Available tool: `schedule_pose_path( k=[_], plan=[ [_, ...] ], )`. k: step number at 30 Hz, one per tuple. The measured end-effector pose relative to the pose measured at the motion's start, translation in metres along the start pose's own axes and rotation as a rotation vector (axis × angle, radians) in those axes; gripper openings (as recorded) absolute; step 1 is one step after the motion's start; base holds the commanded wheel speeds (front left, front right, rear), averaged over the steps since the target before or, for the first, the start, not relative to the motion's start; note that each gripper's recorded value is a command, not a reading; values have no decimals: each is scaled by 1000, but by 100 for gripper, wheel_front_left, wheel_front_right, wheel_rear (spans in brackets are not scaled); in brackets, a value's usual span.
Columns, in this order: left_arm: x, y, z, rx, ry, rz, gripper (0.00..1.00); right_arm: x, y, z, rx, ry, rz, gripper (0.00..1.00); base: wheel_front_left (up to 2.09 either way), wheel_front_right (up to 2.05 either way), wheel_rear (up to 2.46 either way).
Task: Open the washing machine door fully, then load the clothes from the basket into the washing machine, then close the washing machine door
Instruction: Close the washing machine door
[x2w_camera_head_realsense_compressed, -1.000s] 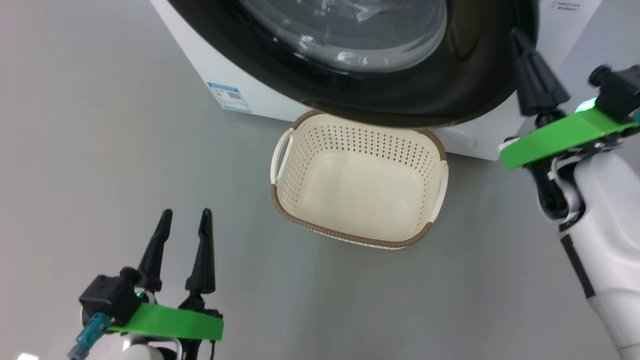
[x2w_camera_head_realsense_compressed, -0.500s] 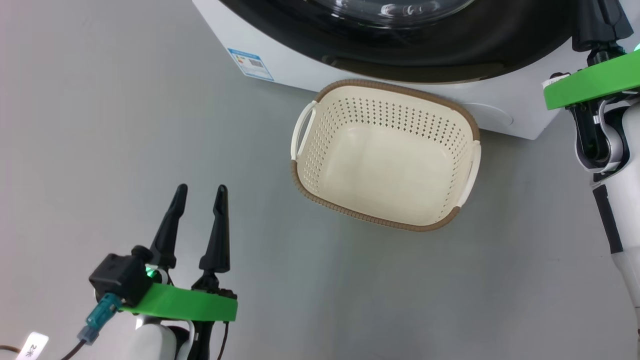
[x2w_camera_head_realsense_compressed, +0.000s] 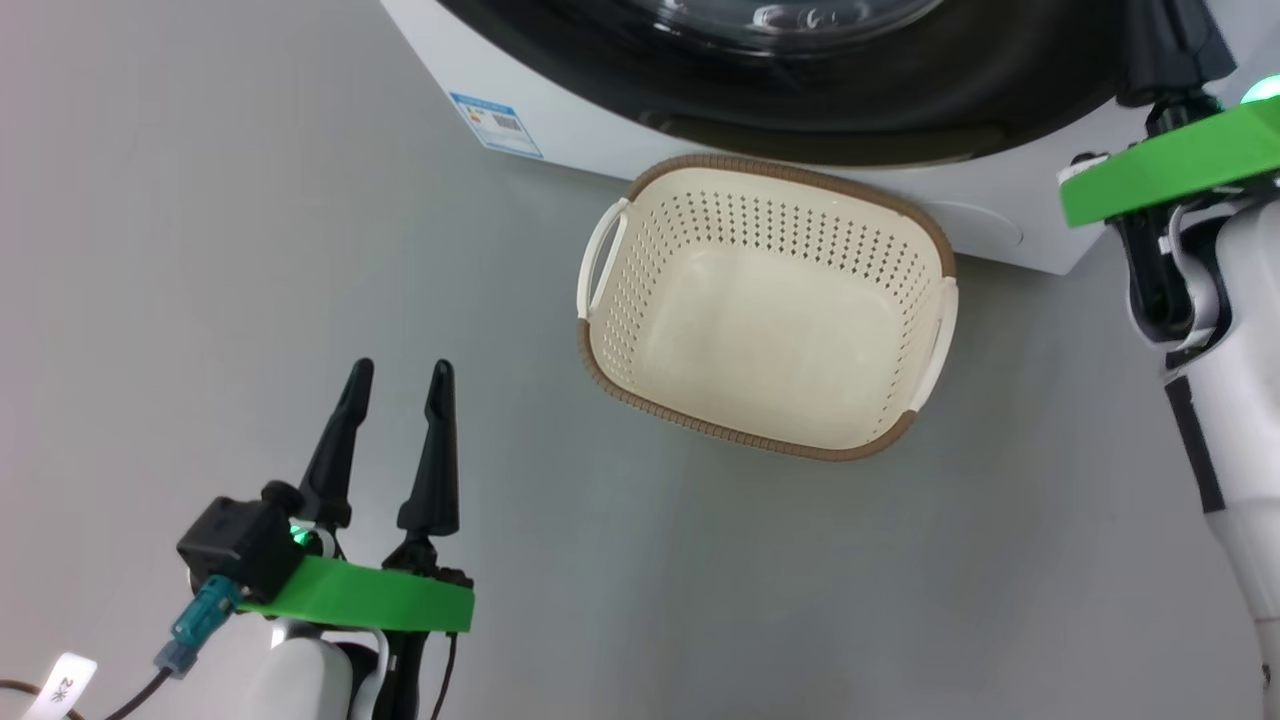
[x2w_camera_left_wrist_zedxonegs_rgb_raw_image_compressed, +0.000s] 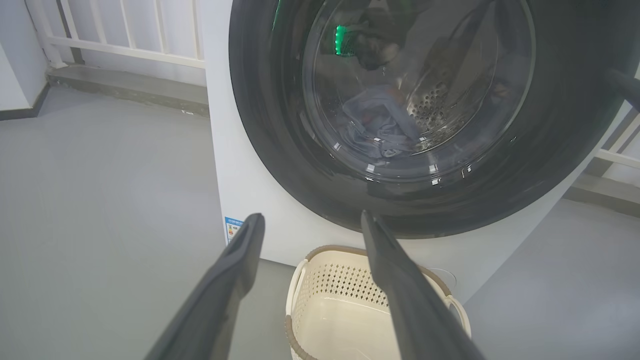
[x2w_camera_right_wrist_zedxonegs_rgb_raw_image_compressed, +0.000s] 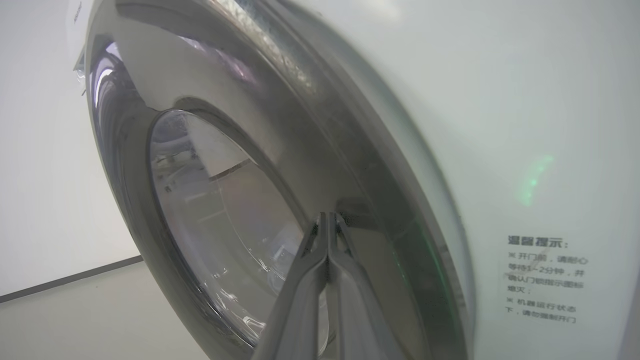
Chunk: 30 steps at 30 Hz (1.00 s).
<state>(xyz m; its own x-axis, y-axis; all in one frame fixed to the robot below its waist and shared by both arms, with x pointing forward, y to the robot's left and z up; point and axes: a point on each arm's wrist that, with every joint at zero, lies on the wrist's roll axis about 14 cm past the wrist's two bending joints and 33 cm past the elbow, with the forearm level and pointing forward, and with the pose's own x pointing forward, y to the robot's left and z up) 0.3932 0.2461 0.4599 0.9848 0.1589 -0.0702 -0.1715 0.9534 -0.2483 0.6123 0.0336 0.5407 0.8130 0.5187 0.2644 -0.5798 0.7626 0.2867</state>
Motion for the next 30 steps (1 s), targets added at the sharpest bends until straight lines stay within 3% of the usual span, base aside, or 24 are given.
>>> schedule_pose_path(
  k=[3, 4, 5, 6, 7, 8, 9, 10, 19, 30],
  plan=[
    [-2, 0, 2, -2, -3, -1, 100, -11, 4, -5, -2, 25, 1, 4, 0, 0, 0],
    [-3, 1, 2, -3, -5, -1, 100, -16, 5, -8, 1, 37, -1, 15, 0, 0, 0],
    [-4, 1, 3, -4, -5, 0, 100, -21, 6, -11, 7, 50, -3, 36, 0, 0, 0],
    [-5, 2, 3, -4, -5, 0, 100, -27, 7, -13, 9, 62, -7, 48, 0, 0, 0],
    [-6, 2, 4, -4, -8, 0, 100, -32, 8, -15, 12, 72, -11, 71, 0, 0, 0],
    [-7, 3, 5, -5, -11, 1, 100, -37, 9, -16, 17, 79, -17, 71, 0, 0, 0],
    [-9, 5, 5, -4, -10, 4, 100, -42, 10, -16, 17, 85, -21, 93, 0, 0, 0],
    [-12, 7, 4, -1, -6, 6, 100, -47, 11, -17, 18, 92, -27, 100, 0, 0, 0],
    [-27, 12, 2, 20, 11, -11, 100, -94, 4, -8, 13, 117, -101, 100, 0, 0, 0],
    [-24, -6, 6, 49, 7, -104, 100, -160, -23, 5, -9, 136, -245, 100, 0, 0, 0]
  ],
)
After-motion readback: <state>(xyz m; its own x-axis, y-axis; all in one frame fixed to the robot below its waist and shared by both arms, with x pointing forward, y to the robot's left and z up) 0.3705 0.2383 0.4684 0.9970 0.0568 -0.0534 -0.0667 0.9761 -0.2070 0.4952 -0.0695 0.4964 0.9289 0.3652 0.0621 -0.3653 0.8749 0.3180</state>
